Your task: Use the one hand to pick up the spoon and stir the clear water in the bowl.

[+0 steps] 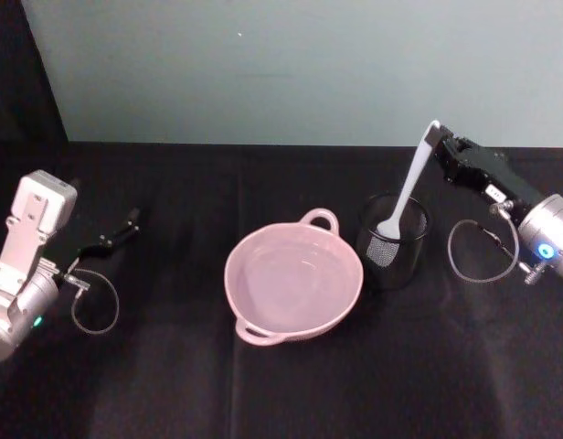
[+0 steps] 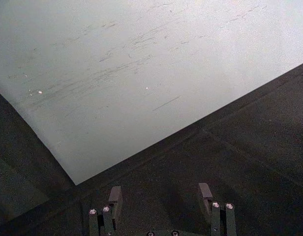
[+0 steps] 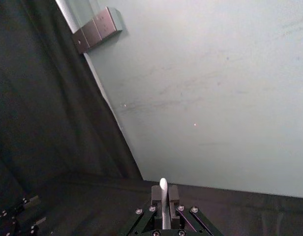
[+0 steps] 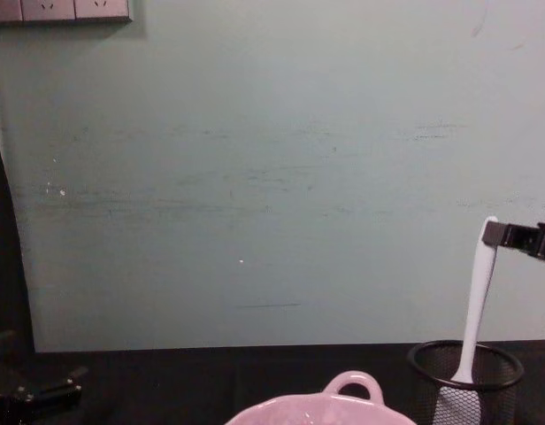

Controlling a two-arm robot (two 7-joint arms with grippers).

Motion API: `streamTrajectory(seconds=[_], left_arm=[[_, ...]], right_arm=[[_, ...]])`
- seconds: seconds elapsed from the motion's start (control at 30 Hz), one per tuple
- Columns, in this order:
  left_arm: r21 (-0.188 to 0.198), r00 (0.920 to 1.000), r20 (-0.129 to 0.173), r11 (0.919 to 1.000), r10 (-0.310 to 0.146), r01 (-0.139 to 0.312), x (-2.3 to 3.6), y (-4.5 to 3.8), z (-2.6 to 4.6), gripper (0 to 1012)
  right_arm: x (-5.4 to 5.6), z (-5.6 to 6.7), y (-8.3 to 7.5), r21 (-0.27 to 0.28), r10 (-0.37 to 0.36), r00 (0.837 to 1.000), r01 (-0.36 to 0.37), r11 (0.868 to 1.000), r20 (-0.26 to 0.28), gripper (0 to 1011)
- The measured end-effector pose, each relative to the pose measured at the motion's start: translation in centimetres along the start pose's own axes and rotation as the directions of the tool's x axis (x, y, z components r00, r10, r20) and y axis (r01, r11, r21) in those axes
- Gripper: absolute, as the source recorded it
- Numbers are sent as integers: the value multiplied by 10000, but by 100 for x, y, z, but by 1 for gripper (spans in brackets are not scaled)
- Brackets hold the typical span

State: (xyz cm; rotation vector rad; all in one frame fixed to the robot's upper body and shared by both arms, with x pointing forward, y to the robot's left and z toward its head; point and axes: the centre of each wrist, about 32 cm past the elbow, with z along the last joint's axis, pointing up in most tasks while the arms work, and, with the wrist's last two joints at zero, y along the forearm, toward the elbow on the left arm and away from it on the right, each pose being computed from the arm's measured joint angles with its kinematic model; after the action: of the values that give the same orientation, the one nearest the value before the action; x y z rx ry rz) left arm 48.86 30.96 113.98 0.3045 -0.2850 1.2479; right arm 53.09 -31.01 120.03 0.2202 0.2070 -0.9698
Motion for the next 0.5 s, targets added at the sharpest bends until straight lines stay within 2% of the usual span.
streamTrajectory(seconds=[0.27, 0.5], left_arm=[[0, 10000, 0, 10000, 0, 0, 0, 0, 0, 1011], [0, 10000, 0, 10000, 1, -1, 0, 0, 0, 1011]], right_arm=[[98, -17, 52, -390, 115, 9993, -129, 9992, -367, 85], [196, -6, 81, -541, 309, 9951, -361, 9979, -937, 84]])
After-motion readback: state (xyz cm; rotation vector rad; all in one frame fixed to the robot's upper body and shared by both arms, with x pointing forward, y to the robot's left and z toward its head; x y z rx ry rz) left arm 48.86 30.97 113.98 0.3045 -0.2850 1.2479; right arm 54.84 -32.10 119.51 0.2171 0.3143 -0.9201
